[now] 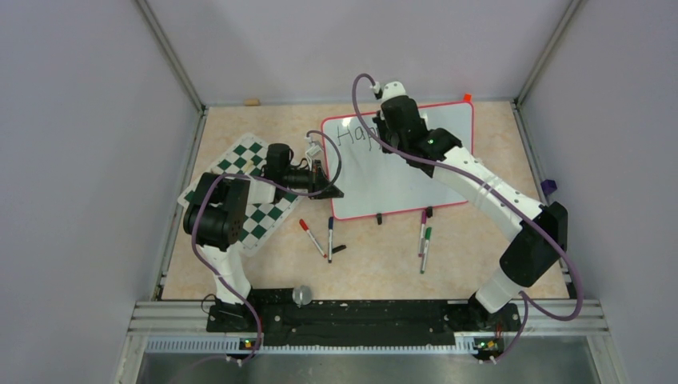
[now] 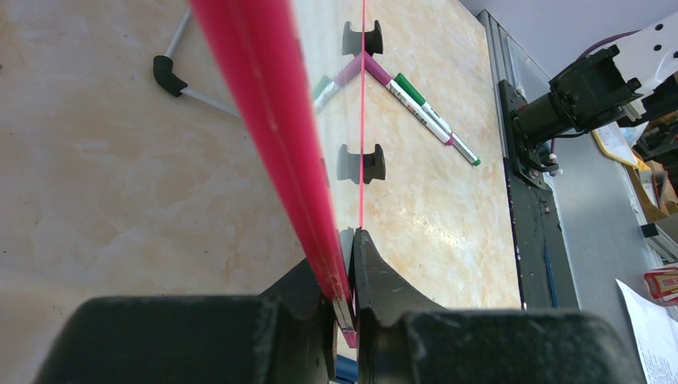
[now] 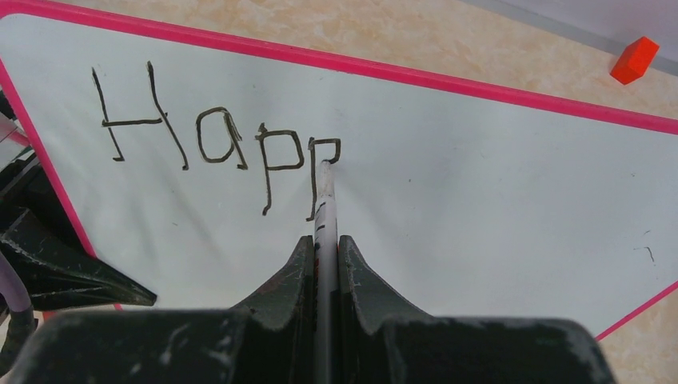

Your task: Write a sentence on the whiteboard

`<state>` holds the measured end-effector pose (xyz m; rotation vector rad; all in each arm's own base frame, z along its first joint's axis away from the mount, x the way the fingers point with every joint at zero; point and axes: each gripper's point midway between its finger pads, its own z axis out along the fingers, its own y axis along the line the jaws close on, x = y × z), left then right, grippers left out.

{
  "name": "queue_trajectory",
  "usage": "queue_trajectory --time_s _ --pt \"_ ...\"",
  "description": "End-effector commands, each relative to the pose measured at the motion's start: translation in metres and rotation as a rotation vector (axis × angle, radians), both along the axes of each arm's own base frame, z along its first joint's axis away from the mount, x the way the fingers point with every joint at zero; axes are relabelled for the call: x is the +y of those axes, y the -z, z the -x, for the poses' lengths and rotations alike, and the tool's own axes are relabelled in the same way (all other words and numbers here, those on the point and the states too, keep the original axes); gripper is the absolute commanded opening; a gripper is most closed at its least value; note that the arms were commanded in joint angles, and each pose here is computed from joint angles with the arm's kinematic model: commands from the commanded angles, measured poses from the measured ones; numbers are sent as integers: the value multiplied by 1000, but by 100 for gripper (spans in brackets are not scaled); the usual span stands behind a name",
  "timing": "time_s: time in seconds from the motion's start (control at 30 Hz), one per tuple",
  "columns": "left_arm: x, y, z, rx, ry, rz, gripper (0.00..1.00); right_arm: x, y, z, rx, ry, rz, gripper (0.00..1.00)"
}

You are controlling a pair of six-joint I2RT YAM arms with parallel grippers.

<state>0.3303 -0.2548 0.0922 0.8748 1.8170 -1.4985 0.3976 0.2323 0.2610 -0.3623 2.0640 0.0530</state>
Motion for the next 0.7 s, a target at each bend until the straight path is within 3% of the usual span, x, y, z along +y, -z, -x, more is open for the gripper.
queue_trajectory --time_s 0.0,0.27,0.5,0.67 --pt "-3 24 18 -6 46 -23 0 3 -10 1 -14 -28 -39 0" --pt "-2 25 18 -2 45 -24 0 0 -31 7 -53 -28 -92 0" --pt "-3 24 18 -5 45 -23 0 -17 -56 11 -101 -31 -233 0" --pt "-3 23 18 -5 46 -22 0 -33 -55 6 -112 21 -220 0"
